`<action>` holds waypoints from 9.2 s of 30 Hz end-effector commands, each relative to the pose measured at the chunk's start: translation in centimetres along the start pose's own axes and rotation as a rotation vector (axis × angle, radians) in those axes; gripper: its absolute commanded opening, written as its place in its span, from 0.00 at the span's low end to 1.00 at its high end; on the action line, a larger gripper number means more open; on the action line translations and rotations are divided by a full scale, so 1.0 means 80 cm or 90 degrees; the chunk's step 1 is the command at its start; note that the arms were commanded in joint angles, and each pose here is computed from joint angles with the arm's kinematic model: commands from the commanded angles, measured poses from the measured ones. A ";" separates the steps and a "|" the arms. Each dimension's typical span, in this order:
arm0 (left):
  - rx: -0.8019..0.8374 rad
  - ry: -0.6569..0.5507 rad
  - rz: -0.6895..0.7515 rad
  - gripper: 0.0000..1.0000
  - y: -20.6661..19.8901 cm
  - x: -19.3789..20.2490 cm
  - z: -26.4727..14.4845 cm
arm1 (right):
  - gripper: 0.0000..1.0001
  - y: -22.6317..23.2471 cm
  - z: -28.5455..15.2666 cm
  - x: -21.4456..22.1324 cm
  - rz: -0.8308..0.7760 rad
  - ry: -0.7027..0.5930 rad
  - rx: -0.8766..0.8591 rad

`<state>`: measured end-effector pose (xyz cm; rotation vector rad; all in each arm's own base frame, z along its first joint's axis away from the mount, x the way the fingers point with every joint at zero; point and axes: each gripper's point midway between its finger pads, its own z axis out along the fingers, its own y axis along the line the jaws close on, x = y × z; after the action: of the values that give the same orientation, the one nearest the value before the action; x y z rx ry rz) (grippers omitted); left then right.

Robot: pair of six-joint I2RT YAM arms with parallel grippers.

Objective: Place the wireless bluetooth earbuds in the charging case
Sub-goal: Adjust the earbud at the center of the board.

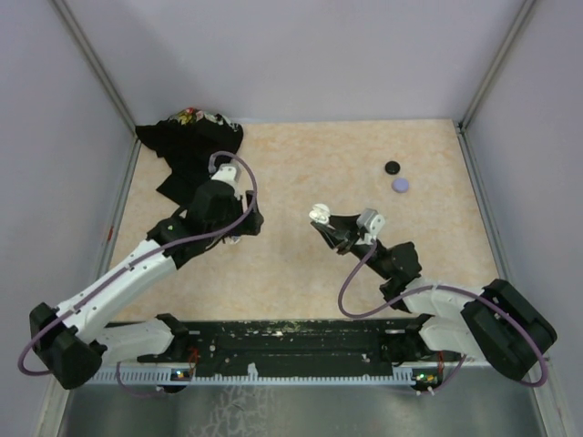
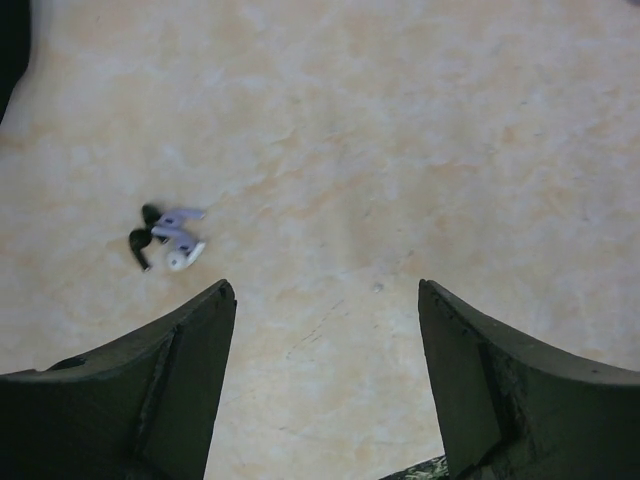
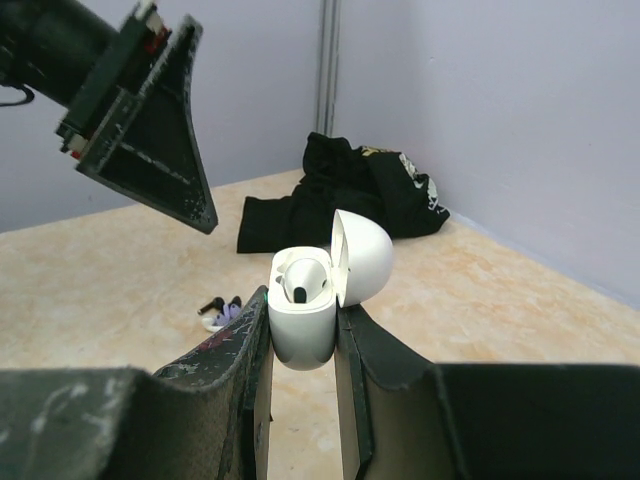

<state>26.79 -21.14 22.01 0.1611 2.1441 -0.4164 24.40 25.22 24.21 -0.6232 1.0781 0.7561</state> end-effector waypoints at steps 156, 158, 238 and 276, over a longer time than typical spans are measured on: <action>-0.152 0.417 -0.027 0.44 0.098 0.182 0.089 | 0.00 0.019 -0.010 0.003 0.015 -0.017 -0.042; -0.163 0.424 -0.024 0.44 0.103 0.187 0.089 | 0.00 0.019 -0.010 0.003 0.015 -0.018 -0.041; -0.173 0.427 0.082 0.42 0.116 0.187 0.136 | 0.00 0.021 -0.011 0.000 0.015 -0.019 -0.045; -0.092 0.398 0.026 0.41 0.070 0.161 0.096 | 0.00 0.020 -0.011 0.001 0.014 -0.015 -0.044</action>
<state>26.81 -20.08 4.15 0.4071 2.8057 -0.2409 22.93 25.47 21.03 -0.6795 1.1293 0.8110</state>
